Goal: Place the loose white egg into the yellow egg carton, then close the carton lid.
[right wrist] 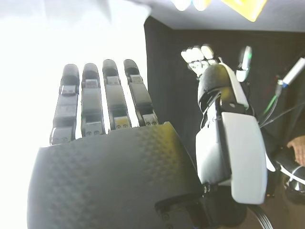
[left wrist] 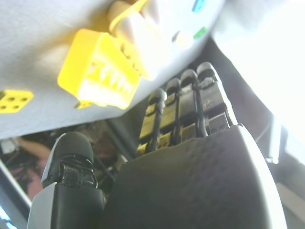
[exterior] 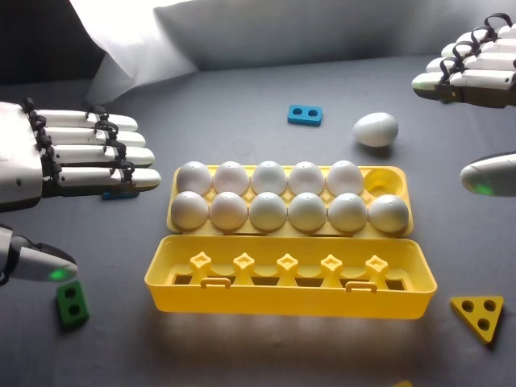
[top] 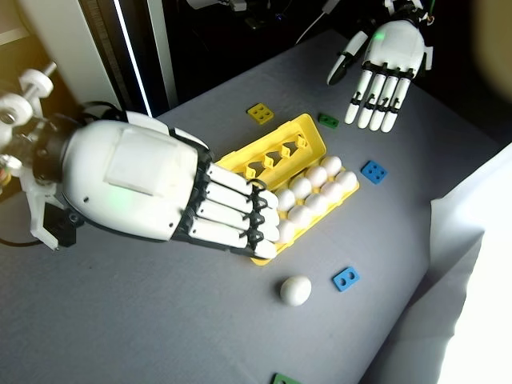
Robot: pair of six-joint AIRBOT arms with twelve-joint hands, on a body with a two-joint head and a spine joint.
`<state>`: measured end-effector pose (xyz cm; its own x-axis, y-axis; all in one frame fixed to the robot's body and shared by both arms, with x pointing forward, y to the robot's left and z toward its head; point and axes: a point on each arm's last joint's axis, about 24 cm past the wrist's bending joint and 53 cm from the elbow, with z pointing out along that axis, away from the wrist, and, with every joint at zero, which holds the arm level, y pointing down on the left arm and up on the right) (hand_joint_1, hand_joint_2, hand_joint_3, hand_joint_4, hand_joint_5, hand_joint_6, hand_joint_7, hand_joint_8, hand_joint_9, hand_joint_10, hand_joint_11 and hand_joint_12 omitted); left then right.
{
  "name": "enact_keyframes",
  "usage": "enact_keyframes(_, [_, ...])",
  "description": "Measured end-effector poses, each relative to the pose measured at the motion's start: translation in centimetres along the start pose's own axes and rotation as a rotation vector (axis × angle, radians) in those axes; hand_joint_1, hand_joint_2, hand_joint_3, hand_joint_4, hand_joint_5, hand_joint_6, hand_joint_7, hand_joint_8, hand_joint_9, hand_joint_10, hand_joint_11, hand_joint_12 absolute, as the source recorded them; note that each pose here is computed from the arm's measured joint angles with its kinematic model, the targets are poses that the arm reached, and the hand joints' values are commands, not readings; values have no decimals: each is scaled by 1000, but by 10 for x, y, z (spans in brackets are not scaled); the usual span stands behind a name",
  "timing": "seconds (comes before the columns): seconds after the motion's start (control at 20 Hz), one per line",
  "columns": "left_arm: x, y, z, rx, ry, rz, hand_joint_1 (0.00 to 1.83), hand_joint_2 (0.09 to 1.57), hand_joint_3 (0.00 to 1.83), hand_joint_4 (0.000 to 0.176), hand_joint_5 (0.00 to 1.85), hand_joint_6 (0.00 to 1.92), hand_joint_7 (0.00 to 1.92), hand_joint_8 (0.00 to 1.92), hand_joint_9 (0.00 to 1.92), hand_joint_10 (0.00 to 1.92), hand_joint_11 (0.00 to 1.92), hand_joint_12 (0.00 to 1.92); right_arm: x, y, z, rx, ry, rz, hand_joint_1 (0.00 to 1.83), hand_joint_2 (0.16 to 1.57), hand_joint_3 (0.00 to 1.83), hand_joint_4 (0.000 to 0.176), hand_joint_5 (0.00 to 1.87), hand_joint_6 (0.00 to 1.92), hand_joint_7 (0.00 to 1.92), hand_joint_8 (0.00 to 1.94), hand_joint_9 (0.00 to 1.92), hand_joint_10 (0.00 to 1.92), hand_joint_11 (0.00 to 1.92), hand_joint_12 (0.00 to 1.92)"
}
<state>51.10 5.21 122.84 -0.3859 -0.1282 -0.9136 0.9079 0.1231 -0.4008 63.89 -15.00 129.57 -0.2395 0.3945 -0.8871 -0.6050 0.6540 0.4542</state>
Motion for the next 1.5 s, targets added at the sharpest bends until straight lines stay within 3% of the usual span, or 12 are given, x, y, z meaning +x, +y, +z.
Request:
enact_keyframes(0.15, [4,2,0,-10,16,-2,0,1279,24,0,0,0,0,0,0,0,0,0,-4,-3,7,-2,-12,-14,0,1238,2,0,116,0,103,0,71,1,0,220])
enact_keyframes(0.25, [8,2,0,-8,36,-8,0,1280,20,0,24,9,0,0,0,0,0,0,-8,-6,9,1,-23,-6,108,1210,0,0,175,7,155,7,121,9,0,346])
enact_keyframes(0.4, [10,-3,2,12,75,-15,0,1276,15,0,24,8,0,0,0,0,0,0,-11,-14,14,18,-35,-6,229,1116,0,5,154,0,129,2,77,0,0,261])
enact_keyframes(0.5, [9,-4,2,22,100,-42,0,1277,14,0,5,1,0,0,0,0,0,0,-15,-22,17,46,-47,-18,237,1030,0,40,113,1,107,3,61,4,0,113])
enact_keyframes(0.6, [6,-4,1,28,99,-10,0,1283,15,0,45,18,10,4,0,0,0,0,-22,-31,17,88,-66,-39,257,993,0,54,76,0,86,7,33,5,0,4])
enact_keyframes(0.75, [-1,-2,1,26,80,-9,0,1288,14,0,4,0,0,0,0,0,0,0,-24,-36,22,109,-79,-67,259,959,0,61,71,1,48,0,7,0,0,0])
enact_keyframes(0.85, [5,-2,0,28,107,7,0,1287,10,0,59,20,25,9,0,0,0,0,-23,-42,30,120,-82,-48,309,905,0,94,72,4,1,0,0,0,0,0])
enact_keyframes(1.0, [12,-2,-2,31,134,21,0,1287,8,0,3,0,0,0,0,0,0,0,-26,-60,48,146,-93,-24,370,804,0,115,142,12,0,0,0,0,0,0])
enact_keyframes(1.1, [11,2,-4,23,133,6,0,1284,6,0,9,3,0,0,0,0,0,0,-25,-74,57,172,-95,13,375,792,0,127,178,6,0,0,0,0,0,0])
enact_keyframes(1.2, [12,7,-7,9,147,-27,0,1284,5,0,31,11,2,0,0,0,0,0,-22,-87,65,198,-87,18,387,775,0,155,232,21,0,0,0,0,0,0])
enact_keyframes(1.4, [19,6,-7,17,193,-43,0,1276,1,0,53,16,7,3,0,0,0,0,-9,-98,78,210,-68,11,411,732,0,171,403,13,0,0,0,0,0,0])
enact_keyframes(1.5, [28,4,-8,31,231,-20,0,1278,2,0,7,1,0,0,0,0,0,0,-1,-102,83,220,-50,8,389,738,0,165,429,13,0,0,0,0,0,0])
